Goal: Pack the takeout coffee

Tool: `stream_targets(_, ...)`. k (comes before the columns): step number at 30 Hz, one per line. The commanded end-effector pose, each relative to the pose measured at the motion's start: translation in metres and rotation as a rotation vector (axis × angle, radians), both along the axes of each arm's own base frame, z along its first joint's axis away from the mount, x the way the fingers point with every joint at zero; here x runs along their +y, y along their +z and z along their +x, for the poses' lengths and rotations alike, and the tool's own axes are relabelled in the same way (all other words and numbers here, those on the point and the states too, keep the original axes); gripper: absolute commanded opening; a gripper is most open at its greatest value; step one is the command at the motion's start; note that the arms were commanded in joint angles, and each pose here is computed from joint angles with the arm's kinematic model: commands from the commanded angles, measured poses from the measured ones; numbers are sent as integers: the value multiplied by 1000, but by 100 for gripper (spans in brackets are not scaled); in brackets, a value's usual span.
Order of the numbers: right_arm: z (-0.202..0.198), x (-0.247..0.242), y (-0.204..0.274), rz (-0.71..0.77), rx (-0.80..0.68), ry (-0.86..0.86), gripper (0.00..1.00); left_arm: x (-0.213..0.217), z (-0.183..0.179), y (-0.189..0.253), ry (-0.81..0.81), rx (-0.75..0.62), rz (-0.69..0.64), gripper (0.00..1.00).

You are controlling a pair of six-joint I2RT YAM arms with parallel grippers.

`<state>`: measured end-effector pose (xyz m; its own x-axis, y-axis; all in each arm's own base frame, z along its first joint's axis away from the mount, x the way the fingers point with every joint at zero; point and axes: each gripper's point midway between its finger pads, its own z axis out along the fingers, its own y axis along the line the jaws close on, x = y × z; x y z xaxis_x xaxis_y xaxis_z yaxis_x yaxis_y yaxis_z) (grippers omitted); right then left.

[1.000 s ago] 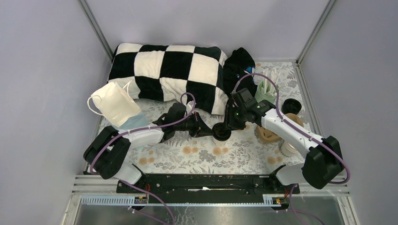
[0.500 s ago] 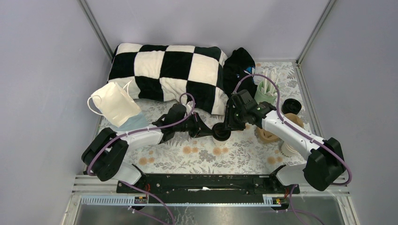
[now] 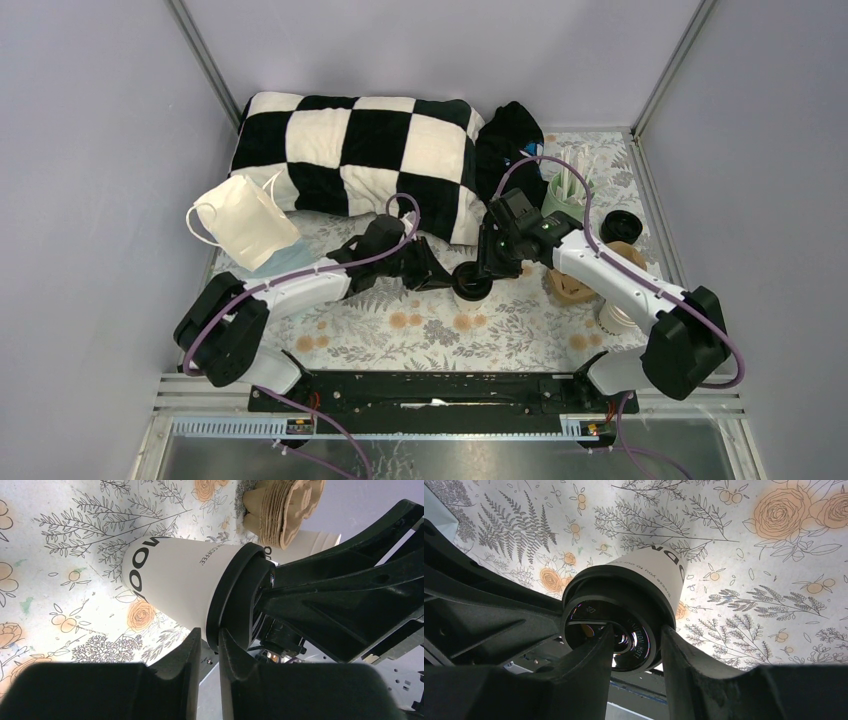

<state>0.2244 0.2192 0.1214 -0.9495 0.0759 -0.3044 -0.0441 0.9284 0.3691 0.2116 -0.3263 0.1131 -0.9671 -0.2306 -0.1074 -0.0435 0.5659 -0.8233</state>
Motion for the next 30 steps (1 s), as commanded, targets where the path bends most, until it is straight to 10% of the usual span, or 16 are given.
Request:
stream_targets(1, -20, -15, -18, -115, 90, 20, 45, 72, -26, -109, 62, 152, 461, 17)
stream_targets(30, -35, 4, -33, 30, 142, 21, 46, 34, -27, -108, 104, 182, 94, 20)
